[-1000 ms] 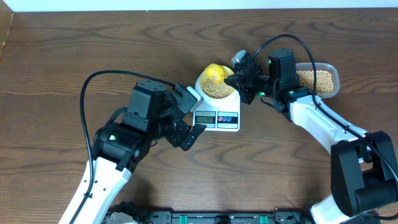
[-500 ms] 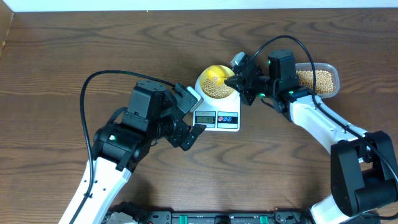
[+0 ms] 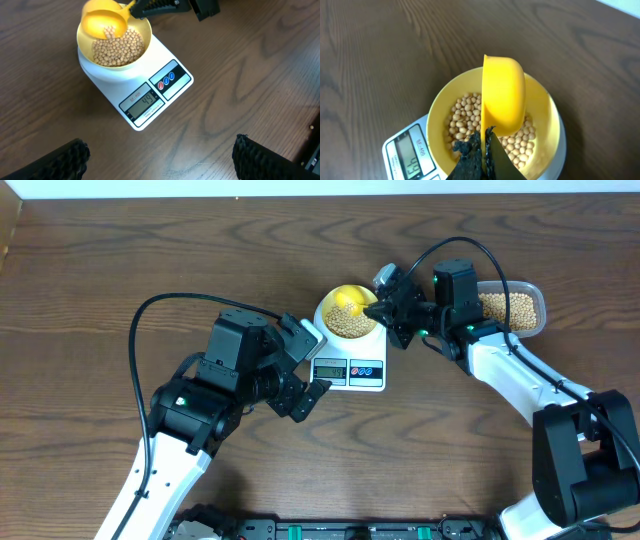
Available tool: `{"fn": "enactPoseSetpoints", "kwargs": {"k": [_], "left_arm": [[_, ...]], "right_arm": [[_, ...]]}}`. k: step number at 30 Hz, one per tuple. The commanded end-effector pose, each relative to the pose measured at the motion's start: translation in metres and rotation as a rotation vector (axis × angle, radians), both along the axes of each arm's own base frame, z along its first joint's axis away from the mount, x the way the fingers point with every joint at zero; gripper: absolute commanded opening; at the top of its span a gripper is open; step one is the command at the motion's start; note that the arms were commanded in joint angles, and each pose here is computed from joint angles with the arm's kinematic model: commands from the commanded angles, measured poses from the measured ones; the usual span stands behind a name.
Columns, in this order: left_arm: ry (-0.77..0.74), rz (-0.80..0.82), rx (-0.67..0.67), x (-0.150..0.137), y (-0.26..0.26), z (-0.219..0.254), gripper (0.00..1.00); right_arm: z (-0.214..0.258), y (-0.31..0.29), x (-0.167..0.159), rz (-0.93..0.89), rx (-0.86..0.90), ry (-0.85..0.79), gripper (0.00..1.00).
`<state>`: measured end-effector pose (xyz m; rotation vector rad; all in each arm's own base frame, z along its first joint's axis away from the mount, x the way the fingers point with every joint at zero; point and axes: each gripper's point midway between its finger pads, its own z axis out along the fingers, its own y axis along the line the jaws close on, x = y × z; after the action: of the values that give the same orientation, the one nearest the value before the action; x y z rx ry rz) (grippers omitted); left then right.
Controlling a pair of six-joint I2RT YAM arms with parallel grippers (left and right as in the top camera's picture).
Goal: Scoop item into bowl and weigh 50g on scale
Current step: 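Hold the scoop over the bowl, tipping out beans until scale reads 50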
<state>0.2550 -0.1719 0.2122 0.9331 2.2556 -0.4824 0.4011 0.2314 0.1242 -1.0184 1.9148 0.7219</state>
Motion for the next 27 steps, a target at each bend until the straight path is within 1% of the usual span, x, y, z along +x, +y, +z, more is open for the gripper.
{"fn": "enactPoseSetpoints", "kwargs": {"k": [1, 5, 9, 14, 17, 22, 27], "left_arm": [[-0.002, -0.014, 0.000, 0.0005, -0.0004, -0.0004, 0.94], [-0.002, -0.014, 0.000, 0.0005, -0.0004, -0.0004, 0.94], [-0.002, -0.014, 0.000, 0.0005, -0.0004, -0.0004, 0.94], [-0.002, -0.015, -0.001, 0.0005, -0.0005, -0.0004, 0.94], [-0.002, -0.015, -0.001, 0.0005, -0.0005, -0.0004, 0.94], [-0.003, -0.014, -0.001, 0.0005, -0.0004, -0.0003, 0.94], [-0.002, -0.014, 0.000, 0.0005, -0.0004, -0.0004, 0.94]], "right_arm": [[0.0044, -0.0006, 0.0059, 0.017, -0.004, -0.057, 0.01], [-0.0008, -0.0012, 0.0012, 0.003, 0.003, 0.003, 0.01], [0.0026, -0.0014, 0.0048, 0.020, -0.011, -0.054, 0.01], [-0.0021, -0.0034, 0.0021, 0.011, -0.016, -0.019, 0.01], [0.0010, -0.0031, 0.0052, 0.024, -0.026, -0.066, 0.01], [-0.0025, -0.0042, 0.0022, 0.012, -0.019, -0.021, 0.01], [0.0000, -0.0040, 0.0044, 0.019, -0.022, -0.049, 0.01]]}}
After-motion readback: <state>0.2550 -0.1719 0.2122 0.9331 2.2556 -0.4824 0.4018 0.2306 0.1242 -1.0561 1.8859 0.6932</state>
